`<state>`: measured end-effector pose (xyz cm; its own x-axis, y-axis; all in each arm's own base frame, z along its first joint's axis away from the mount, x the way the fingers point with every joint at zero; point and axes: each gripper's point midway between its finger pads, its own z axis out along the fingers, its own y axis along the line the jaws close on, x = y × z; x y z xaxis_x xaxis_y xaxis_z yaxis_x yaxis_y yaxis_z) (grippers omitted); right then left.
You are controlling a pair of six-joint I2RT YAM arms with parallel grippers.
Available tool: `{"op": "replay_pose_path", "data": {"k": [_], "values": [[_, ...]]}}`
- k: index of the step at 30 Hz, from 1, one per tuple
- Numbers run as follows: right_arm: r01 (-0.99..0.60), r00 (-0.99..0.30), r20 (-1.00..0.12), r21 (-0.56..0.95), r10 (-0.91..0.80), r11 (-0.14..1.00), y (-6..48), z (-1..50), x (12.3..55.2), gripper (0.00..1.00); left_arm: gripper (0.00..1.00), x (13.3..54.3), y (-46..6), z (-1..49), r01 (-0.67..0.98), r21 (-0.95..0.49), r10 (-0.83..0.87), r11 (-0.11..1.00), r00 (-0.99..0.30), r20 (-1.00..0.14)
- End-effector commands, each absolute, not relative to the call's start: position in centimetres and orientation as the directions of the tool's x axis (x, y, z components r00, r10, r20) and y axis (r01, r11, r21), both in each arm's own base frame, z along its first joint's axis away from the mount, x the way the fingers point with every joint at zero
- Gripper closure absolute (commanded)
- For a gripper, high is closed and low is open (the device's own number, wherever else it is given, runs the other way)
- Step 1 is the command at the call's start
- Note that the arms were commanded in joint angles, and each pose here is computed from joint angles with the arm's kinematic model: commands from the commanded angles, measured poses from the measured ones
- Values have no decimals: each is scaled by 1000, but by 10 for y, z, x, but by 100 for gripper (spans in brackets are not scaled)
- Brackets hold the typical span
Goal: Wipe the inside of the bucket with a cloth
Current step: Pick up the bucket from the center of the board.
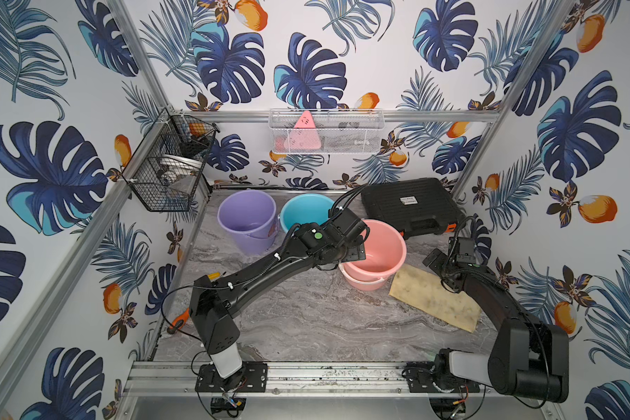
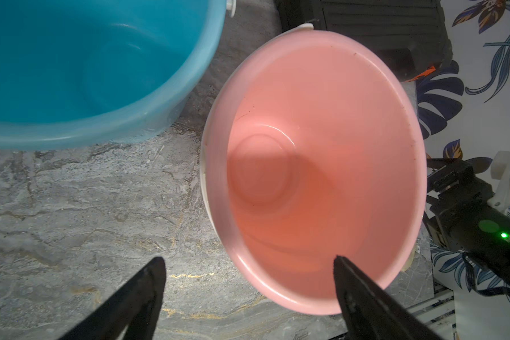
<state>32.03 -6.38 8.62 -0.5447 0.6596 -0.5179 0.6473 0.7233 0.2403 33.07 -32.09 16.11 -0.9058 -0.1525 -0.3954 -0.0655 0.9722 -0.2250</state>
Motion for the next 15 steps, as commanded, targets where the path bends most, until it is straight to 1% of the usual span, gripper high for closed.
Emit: {"op": "replay_pose_path", "data": {"k": [1, 5, 8, 13, 15], "values": [[632, -568, -485, 260, 664, 730, -56, 84, 322, 0, 10, 332, -323, 153, -101, -213, -174, 972, -916, -362], [632, -585, -470, 247, 661, 735, -55, 78, 319, 0, 14, 332, -323, 134, -118, -172, -170, 978, -928, -332], [633, -583, -468, 249, 664, 733, -54, 75, 315, 0, 16, 331, -323, 117, -157, -202, -214, 967, -928, -304], [632, -588, -462, 250, 664, 734, -53, 69, 312, 0, 21, 333, -320, 109, -174, -181, -224, 968, -924, -310], [632, -595, -457, 241, 661, 736, -53, 66, 311, 0, 25, 335, -320, 109, -173, -182, -224, 968, -921, -319]]}}
